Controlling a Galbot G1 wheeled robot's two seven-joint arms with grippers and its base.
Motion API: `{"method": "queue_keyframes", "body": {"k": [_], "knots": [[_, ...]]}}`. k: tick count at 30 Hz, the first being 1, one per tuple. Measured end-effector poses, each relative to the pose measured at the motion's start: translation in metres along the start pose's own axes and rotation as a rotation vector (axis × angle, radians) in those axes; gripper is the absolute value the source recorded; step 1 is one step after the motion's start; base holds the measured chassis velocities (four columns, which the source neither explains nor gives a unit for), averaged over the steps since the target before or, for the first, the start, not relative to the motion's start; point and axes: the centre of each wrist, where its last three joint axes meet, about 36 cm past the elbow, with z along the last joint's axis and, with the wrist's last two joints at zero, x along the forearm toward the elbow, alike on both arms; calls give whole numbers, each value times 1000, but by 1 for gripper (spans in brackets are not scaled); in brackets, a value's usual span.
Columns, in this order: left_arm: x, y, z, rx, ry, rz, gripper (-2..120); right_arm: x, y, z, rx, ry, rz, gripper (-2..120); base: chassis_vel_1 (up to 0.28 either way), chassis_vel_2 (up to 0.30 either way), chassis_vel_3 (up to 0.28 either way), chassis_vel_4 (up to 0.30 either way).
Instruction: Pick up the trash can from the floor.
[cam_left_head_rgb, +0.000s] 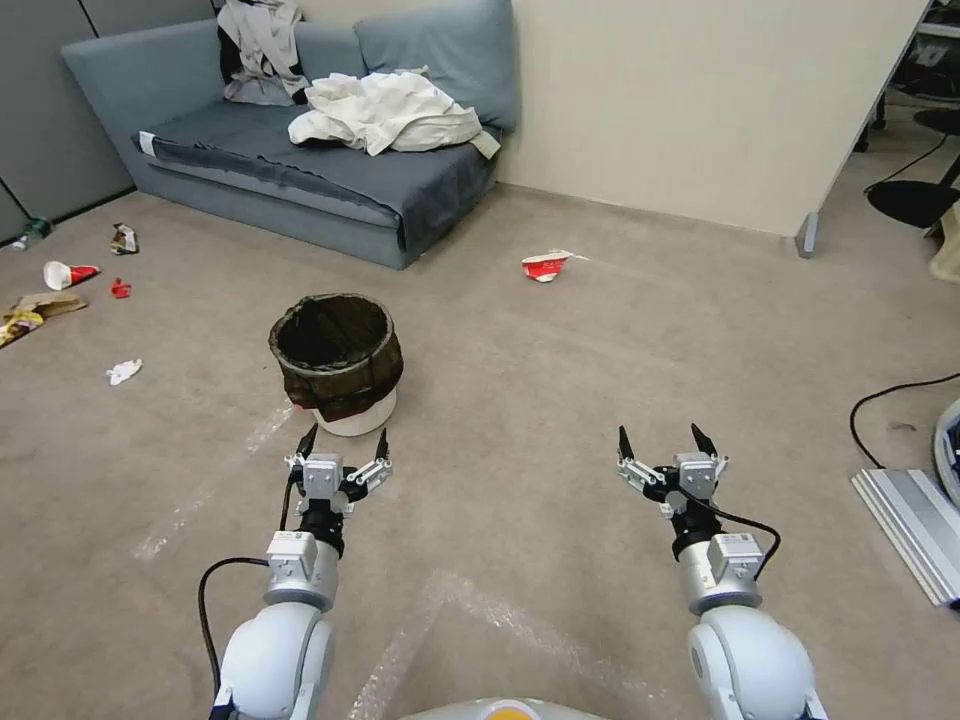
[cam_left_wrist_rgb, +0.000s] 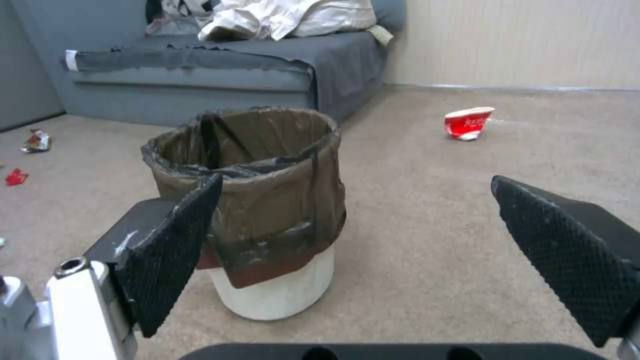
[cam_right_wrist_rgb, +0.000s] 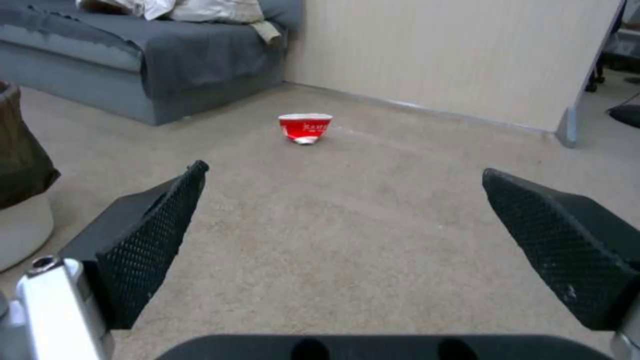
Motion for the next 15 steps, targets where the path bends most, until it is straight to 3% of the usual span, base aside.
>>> {"method": "queue_keyframes", "body": {"k": [15], "knots": [[0, 0, 0, 0, 0, 0, 100, 0, 0, 0, 0, 0, 0, 100, 0, 0, 0, 0]]}}
